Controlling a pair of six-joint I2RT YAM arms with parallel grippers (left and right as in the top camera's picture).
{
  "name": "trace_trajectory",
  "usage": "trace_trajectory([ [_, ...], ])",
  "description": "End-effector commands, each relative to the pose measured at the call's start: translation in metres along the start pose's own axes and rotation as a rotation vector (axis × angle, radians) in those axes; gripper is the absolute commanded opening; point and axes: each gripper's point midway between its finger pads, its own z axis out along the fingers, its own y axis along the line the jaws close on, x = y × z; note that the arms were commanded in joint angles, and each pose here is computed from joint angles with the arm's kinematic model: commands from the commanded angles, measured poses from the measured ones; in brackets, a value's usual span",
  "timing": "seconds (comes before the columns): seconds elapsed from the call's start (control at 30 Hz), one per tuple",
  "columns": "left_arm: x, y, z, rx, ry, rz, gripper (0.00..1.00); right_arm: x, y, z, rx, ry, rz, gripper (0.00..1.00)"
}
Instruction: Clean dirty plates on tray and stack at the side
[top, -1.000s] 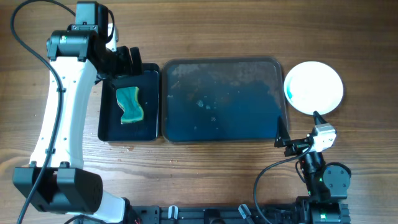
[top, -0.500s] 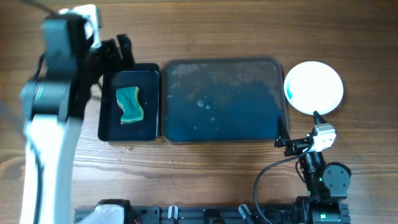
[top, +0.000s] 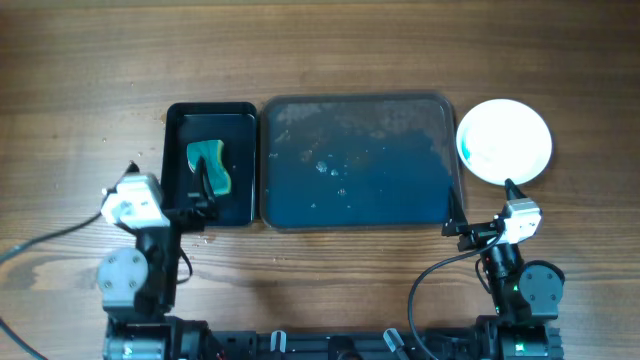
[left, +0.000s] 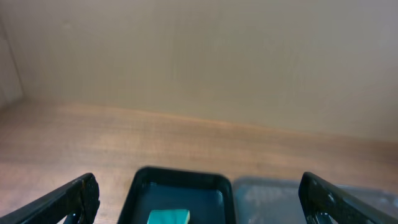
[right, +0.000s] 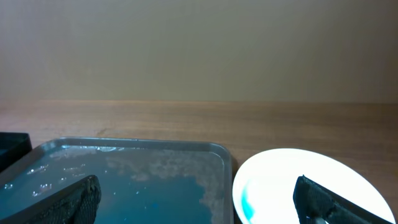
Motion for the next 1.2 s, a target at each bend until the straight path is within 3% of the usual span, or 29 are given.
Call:
trace_trajectory([
  [0.0,0.034,0.008,-0.003,-0.012,-0.032,0.016,1.0,-0.001,0.0,0.0,0.005,-0.004,0.004,1.0],
  [0.7,0.064,0.013,-0.009,-0.012,-0.081,0.07,1.0,-0.001,0.0,0.0,0.005,-0.004,0.004,1.0],
  [1.0,0.093,0.018,-0.005,-0.022,0.007,0.074,1.0,-0.001,0.0,0.0,0.005,-0.004,0.004,1.0],
  [1.17,0.093,0.018,-0.005,-0.022,0.004,0.073,1.0,-0.001,0.0,0.0,0.005,-0.004,0.004,1.0],
])
